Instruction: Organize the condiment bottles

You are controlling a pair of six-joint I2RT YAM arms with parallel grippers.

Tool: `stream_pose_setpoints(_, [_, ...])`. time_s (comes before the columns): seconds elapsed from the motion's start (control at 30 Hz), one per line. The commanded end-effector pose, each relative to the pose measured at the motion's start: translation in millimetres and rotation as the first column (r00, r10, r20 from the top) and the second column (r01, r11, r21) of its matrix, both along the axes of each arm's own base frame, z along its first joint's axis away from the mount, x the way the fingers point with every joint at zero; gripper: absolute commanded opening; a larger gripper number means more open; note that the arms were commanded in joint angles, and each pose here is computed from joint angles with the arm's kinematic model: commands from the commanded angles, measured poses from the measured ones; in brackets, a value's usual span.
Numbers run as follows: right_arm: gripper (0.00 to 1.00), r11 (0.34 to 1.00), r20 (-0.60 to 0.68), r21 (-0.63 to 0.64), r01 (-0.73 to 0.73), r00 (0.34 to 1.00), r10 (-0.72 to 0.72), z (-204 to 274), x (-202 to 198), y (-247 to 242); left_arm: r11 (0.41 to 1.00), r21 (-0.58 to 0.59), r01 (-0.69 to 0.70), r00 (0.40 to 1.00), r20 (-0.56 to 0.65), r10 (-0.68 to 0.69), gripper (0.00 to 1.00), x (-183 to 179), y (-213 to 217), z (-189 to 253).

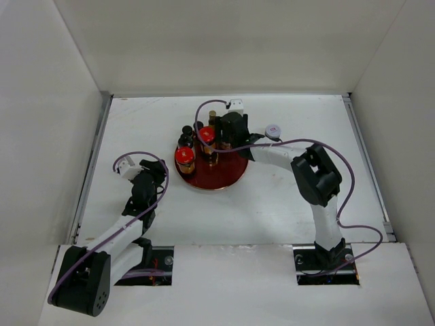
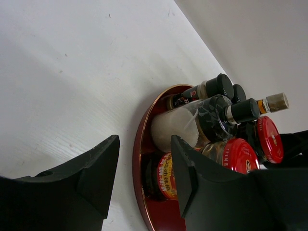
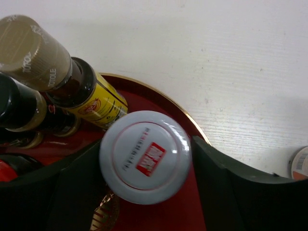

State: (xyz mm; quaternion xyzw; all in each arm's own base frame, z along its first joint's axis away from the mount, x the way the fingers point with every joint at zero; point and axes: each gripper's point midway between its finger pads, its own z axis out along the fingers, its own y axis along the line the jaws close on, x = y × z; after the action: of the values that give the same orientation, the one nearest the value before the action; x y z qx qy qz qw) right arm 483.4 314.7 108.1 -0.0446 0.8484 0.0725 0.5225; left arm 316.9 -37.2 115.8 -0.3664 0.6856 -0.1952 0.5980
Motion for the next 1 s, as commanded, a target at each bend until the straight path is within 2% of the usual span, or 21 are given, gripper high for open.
stream_pose_setpoints(0.0, [0.81,0.995,0.117,0.097,0.015,0.993,-0.027,50,14,8,1.000,-0.017,0.006,0.999,0.044,-0.005,0.45,4,-2,10])
stream_pose_setpoints(0.23, [0.84,0.991,0.153,0.131,0.028,0.987,-0.048,85,0,-10,1.000,-0.016,0.002,0.999,0.051,-0.001,0.45,4,-1,12])
stream_pose_setpoints(0.43, [0.81,0.986,0.166,0.146,0.077,0.981,-0.101,104,-13,-51,1.000,-0.016,0.001,0.998,0.057,0.000,0.45,3,-1,13])
stream_pose_setpoints(0.57, [0.77,0.982,0.176,0.147,0.122,0.973,-0.147,111,-15,-83,1.000,-0.020,0.009,0.999,0.051,-0.008,0.45,4,-3,12])
stream_pose_setpoints(0.67, [0.69,0.975,0.172,0.142,0.173,0.965,-0.196,114,-10,-113,1.000,-0.017,0.003,0.999,0.050,-0.002,0.45,4,-2,11])
stream_pose_setpoints(0.73, [0.69,0.969,0.166,0.121,0.214,0.958,-0.233,112,-6,-136,1.000,-0.021,0.010,0.999,0.047,-0.009,0.45,4,-3,10])
stream_pose_setpoints(0.8, [0.73,0.963,0.139,0.092,0.254,0.954,-0.265,105,-3,-156,1.000,-0.019,0.009,0.998,0.056,-0.008,0.45,4,-2,13])
stream_pose_setpoints(0.87, [0.83,0.958,0.099,0.059,0.281,0.953,-0.286,95,-2,-172,1.000,-0.017,0.005,0.998,0.056,-0.004,0.45,4,-2,13])
stream_pose_setpoints(0.97, [0.89,0.956,0.043,0.009,0.293,0.955,-0.293,79,-1,-185,1.000,-0.020,0.015,0.999,0.043,-0.014,0.45,5,-4,10])
